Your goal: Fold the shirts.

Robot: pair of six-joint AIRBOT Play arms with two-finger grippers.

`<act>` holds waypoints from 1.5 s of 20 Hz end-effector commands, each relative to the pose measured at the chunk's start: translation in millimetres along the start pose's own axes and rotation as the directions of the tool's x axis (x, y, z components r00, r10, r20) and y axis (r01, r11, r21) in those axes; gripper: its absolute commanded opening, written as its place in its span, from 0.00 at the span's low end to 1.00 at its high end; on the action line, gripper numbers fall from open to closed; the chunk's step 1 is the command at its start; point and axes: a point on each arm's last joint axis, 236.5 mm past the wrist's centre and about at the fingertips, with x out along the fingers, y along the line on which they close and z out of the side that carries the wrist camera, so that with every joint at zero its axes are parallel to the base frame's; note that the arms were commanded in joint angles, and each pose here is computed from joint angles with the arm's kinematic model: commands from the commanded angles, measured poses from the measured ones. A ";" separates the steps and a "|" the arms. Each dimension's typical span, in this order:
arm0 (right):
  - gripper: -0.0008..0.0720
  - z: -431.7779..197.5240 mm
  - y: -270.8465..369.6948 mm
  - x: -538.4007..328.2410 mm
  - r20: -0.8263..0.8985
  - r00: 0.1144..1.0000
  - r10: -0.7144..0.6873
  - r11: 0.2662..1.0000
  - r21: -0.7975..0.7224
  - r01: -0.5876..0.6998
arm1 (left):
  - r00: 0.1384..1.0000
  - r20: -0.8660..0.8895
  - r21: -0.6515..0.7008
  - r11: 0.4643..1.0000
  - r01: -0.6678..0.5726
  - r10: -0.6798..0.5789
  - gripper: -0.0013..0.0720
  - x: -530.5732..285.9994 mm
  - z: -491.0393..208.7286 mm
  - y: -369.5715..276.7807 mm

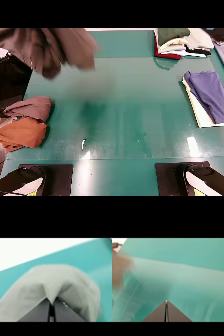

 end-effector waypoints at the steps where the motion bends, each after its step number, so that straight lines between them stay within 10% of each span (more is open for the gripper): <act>1: 0.03 13.8 4.2 -14.9 0.041 0.999 -0.001 1.000 -0.016 0.002 | 0.960 -0.164 0.093 0.965 0.245 -0.228 0.05 19.1 -39.5 -109.9; 3: 0.03 8.8 4.8 -15.8 0.021 1.000 -0.001 1.000 -0.018 0.001 | 0.902 -0.298 0.121 0.925 0.360 -0.312 0.06 46.9 -82.3 -169.0; 5: 0.03 -0.6 4.3 -15.3 -0.019 1.000 -0.002 1.000 -0.017 0.002 | 0.838 -0.387 0.075 0.893 0.444 -0.385 0.80 68.5 -117.5 -212.1; 6: 0.03 -4.3 4.2 -15.4 -0.035 0.999 -0.002 1.000 -0.017 0.002 | 0.817 -0.415 0.044 0.888 0.457 -0.400 0.84 77.9 -129.4 -220.6; 13: 0.03 -15.0 4.1 -16.7 -0.080 0.997 -0.004 1.000 -0.018 0.002 | 0.796 -0.561 -0.269 0.960 0.082 -0.225 0.85 116.2 -190.8 -88.6; 22: 0.03 -14.5 3.4 -15.3 -0.078 0.997 -0.005 1.000 -0.017 0.003 | 0.456 -0.753 -0.563 0.824 -0.072 -0.474 0.85 96.1 -409.1 -133.5; 30: 0.03 -13.9 3.3 -15.1 -0.075 0.997 -0.005 1.000 -0.016 0.003 | 0.430 -0.665 -0.690 0.723 -0.041 -0.610 0.84 87.8 -435.0 -174.4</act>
